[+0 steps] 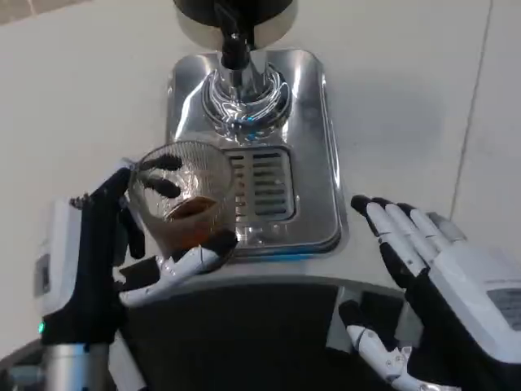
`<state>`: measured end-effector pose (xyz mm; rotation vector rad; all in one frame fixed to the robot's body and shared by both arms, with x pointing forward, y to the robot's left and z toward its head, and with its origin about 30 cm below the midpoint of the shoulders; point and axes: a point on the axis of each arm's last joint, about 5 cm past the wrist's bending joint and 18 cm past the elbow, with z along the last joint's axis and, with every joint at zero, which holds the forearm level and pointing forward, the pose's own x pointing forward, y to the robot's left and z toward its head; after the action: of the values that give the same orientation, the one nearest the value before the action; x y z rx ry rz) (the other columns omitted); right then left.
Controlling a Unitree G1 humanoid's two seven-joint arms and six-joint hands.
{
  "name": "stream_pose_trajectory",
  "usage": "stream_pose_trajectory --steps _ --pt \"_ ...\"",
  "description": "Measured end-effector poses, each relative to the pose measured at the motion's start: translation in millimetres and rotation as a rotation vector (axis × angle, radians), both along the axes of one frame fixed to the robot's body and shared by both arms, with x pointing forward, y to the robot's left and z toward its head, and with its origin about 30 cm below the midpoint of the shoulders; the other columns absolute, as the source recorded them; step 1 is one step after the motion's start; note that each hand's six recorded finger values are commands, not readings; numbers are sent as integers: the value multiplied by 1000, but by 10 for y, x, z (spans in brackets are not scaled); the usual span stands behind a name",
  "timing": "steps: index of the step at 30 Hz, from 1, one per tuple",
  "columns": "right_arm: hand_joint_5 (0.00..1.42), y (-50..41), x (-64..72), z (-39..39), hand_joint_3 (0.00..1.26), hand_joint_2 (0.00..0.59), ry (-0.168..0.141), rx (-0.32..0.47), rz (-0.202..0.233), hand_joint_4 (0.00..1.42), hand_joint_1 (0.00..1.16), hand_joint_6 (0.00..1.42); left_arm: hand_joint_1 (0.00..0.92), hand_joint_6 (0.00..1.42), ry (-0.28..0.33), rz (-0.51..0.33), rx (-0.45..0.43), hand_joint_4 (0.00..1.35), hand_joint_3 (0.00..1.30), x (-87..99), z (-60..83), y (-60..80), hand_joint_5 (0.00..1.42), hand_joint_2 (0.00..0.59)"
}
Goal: Grasp the cup under the faucet to collect the drink, then remove the cup.
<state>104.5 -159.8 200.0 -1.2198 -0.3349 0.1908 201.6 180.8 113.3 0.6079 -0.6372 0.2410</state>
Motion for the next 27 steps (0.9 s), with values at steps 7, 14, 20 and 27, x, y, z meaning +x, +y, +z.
stream_pose_trajectory --steps 7,14,20,27 --pt "0 -59 -98 -19 0 558 -99 -80 64 0 234 0 779 1424 -48 -76 46 1172 1179 -286 112 11 1263 67" --pt "0 -61 -254 -113 0 567 -103 -106 82 0 221 0 777 1424 -61 -111 72 1172 1181 -488 126 34 1259 66" --pt "0 -49 -342 -160 0 583 -126 -102 85 0 201 0 775 1424 -85 -124 78 1172 1181 -569 147 37 1259 62" --pt "0 -47 -389 -201 0 582 -131 -106 61 0 192 0 776 1424 -74 -146 92 1172 1179 -618 127 30 1259 60"
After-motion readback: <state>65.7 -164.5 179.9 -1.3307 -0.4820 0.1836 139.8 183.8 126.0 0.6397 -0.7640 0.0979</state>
